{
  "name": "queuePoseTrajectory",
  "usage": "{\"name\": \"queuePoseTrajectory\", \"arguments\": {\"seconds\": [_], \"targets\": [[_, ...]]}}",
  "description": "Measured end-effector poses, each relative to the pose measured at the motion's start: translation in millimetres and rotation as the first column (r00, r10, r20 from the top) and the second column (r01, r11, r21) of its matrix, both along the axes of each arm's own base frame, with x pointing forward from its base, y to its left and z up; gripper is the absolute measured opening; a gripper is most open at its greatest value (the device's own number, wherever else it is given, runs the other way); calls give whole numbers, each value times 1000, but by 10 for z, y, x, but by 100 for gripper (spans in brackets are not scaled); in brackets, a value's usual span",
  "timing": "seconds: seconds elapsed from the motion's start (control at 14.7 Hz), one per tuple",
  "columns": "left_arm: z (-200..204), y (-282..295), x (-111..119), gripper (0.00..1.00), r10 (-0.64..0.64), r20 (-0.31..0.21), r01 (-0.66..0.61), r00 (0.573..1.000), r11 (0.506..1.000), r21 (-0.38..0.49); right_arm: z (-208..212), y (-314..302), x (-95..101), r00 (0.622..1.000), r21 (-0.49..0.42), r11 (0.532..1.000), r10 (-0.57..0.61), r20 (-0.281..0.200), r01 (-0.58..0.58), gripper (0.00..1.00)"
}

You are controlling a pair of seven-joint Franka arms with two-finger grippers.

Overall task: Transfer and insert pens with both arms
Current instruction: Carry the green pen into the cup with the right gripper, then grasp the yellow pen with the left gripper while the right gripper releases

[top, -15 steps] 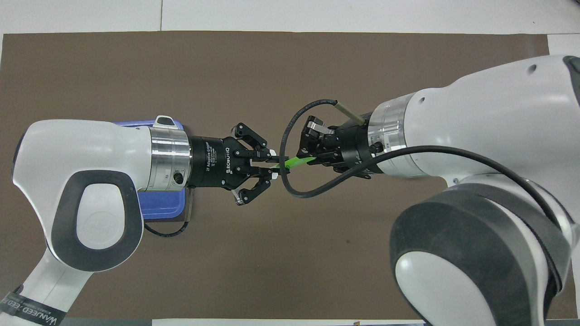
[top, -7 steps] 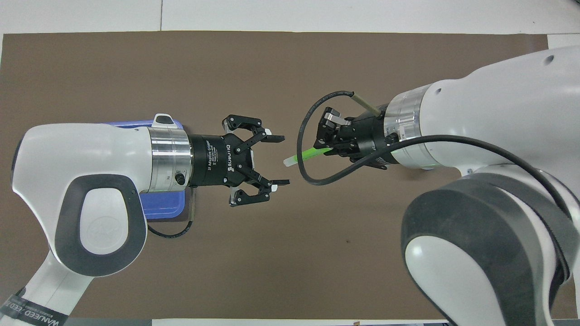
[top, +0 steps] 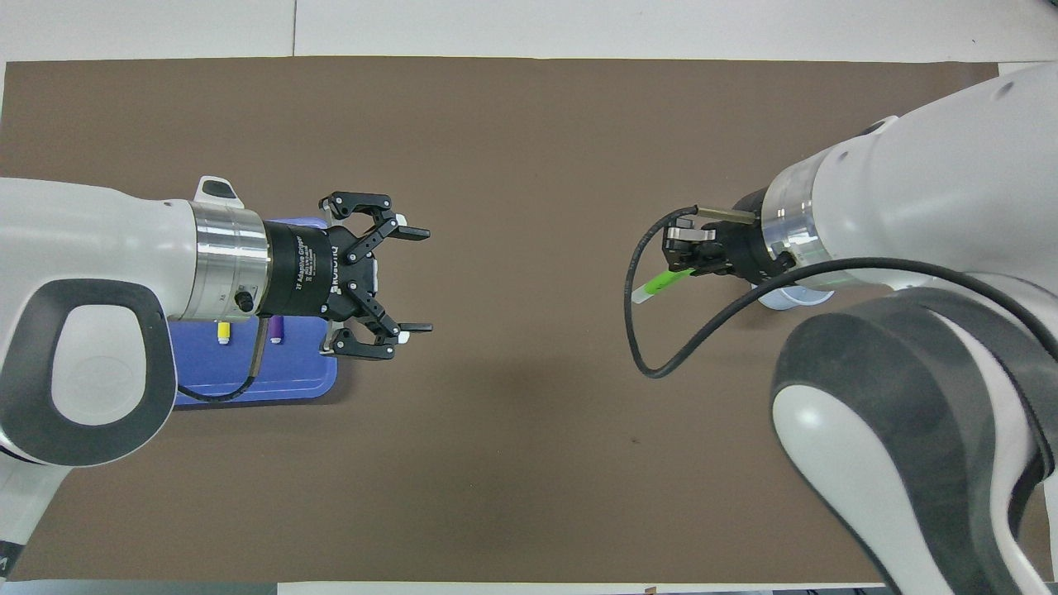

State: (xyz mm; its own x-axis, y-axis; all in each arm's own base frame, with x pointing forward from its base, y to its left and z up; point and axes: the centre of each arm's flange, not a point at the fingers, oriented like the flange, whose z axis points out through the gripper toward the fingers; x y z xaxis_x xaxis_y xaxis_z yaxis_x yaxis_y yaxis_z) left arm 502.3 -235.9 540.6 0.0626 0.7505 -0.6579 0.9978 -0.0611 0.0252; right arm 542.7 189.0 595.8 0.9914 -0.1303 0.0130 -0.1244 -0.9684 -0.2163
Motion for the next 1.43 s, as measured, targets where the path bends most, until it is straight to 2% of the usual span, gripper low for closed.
{"name": "queuePoseTrajectory", "arguments": {"seconds": [0.14,0.41,0.55,0.68,0.75,0.82,1.02,1.09,1.23,1.43], "targets": [[-84,216,26,100,-82,26,78,996,990,118,-43,-369,72,996,-36,996,84,-1,-84,18],[-205,928,141,100,-278,83,256,957,943,215,-190,-1147,180,976,-66,974,216,14,-215,18],[-244,1292,195,100,-395,128,348,910,893,285,-326,-1499,213,966,-82,966,251,58,-246,18],[-272,1560,228,100,-530,160,447,833,815,369,-541,-1724,217,960,-99,962,263,92,-254,18],[-287,1682,241,100,-603,167,500,780,761,413,-655,-1762,219,958,-104,961,268,100,-258,18],[-308,1799,256,100,-684,168,558,710,692,459,-759,-1768,227,957,-110,959,271,107,-259,18],[-492,2141,394,100,-873,152,684,463,461,565,-1018,-1806,323,951,-163,950,286,114,-266,18],[-608,2230,459,100,-918,135,716,372,376,588,-1107,-1833,360,951,-174,948,289,110,-268,18],[-855,2317,574,100,-971,107,758,215,235,608,-1293,-1887,395,951,-181,945,292,102,-271,18],[-1243,2373,710,100,-996,76,774,52,89,627,-1628,-1970,334,955,-182,946,285,83,-266,18]]}}
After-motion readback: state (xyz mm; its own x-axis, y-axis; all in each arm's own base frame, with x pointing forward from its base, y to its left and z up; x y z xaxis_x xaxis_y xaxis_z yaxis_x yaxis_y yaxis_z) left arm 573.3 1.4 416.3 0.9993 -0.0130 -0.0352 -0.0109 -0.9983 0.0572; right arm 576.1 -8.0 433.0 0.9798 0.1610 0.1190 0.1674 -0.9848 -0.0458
